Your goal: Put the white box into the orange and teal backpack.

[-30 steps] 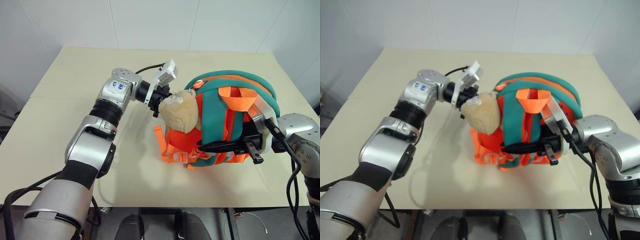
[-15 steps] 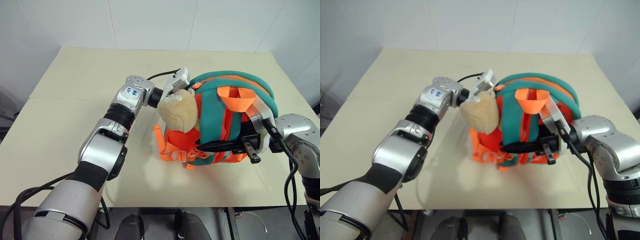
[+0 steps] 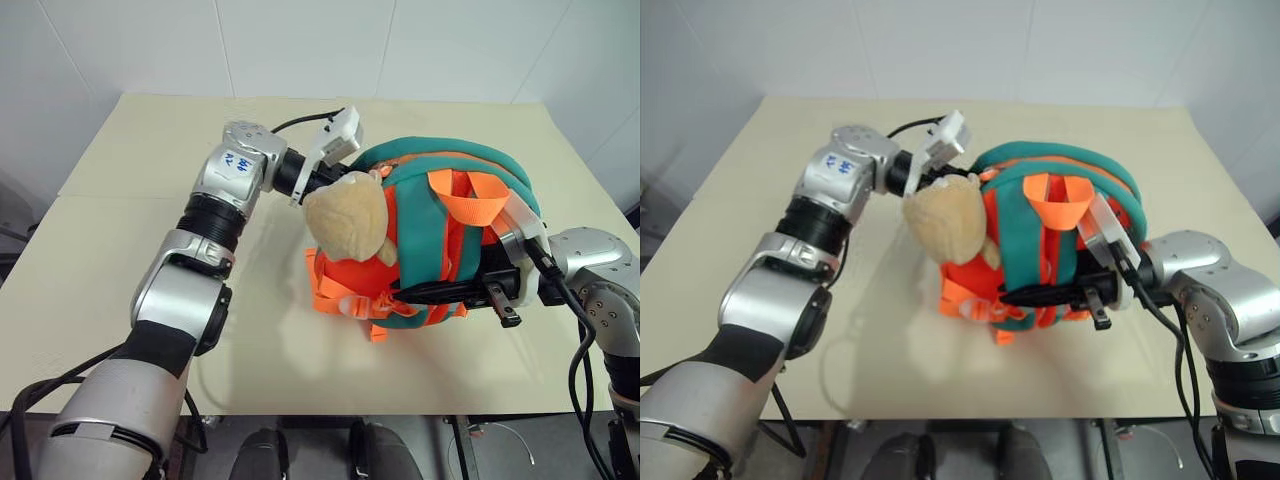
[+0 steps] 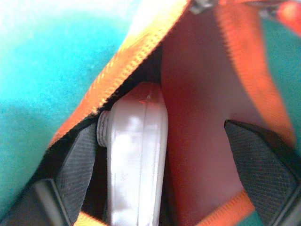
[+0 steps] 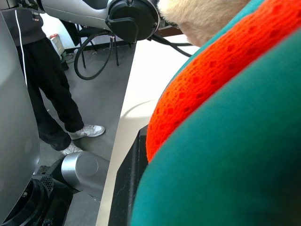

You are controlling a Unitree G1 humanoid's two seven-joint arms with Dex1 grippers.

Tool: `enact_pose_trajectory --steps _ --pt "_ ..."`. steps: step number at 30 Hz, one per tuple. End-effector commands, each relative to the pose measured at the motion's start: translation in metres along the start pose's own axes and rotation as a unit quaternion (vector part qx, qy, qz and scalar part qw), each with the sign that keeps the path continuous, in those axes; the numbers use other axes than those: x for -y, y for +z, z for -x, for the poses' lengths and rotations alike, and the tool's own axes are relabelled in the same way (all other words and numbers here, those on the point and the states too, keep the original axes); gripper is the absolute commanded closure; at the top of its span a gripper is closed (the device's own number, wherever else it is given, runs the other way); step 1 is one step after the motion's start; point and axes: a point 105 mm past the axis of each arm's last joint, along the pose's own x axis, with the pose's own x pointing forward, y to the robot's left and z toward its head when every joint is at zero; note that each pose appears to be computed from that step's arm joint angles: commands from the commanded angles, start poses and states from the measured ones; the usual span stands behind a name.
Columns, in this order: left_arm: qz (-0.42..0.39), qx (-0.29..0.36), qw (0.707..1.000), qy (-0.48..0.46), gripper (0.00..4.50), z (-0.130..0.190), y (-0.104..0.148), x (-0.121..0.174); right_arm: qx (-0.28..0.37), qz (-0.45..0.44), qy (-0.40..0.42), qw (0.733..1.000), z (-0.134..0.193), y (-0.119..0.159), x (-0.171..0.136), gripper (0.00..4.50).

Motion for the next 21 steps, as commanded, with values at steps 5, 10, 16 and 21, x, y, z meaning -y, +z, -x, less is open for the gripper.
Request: enact_pose_trajectory --steps 5,10,16,21 --pt "-0.043 0.012 0.999 0.008 0.02 0.018 0.015 0.010 -0.003 0.024 -0.006 1.000 0.002 0.005 -0.003 3.96" --pt "-0.047 0.013 0.999 0.011 0.02 0.031 0.015 0.019 -0.006 0.024 -0.008 1.000 0.003 0.004 -0.004 3.96" --pt "-0.049 0.006 0.998 0.035 0.02 0.055 0.018 0.025 -0.008 0.025 -0.011 1.000 0.004 0.005 -0.004 3.96" --pt "-0.024 0.011 0.997 0.077 0.02 0.094 0.017 0.031 -0.011 0.023 -0.016 1.000 0.006 0.004 -0.003 3.96"
